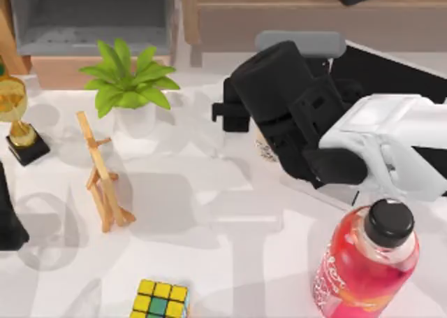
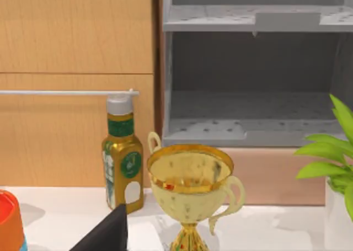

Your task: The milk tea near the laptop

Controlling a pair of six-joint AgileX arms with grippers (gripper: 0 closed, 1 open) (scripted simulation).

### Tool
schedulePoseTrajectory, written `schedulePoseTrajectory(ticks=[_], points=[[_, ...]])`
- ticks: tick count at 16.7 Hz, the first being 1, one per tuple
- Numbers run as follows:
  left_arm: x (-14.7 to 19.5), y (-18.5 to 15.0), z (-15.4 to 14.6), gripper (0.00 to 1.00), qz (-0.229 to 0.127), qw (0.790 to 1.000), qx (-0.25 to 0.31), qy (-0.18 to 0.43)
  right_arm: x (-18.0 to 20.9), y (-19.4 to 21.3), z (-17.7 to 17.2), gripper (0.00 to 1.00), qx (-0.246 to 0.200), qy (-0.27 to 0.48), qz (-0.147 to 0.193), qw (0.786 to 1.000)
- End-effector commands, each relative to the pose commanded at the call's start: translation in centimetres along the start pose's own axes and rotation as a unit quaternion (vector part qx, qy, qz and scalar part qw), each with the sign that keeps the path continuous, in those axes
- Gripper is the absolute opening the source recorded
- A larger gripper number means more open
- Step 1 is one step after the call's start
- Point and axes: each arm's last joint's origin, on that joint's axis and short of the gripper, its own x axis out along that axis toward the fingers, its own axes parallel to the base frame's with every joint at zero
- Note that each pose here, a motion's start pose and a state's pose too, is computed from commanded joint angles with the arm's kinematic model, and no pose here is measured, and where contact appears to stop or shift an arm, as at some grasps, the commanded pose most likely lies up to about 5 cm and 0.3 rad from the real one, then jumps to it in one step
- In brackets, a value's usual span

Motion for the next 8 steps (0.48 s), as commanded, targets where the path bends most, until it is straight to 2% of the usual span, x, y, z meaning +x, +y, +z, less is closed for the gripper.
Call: schedulePoseTrajectory(ticks=[8], points=[[0.0,0.0,0.0,1.0,0.0,1.0,0.0,0.0,0.9,-10.6,1.2,0.0,-0.052,0.047,-0.032,0.997]])
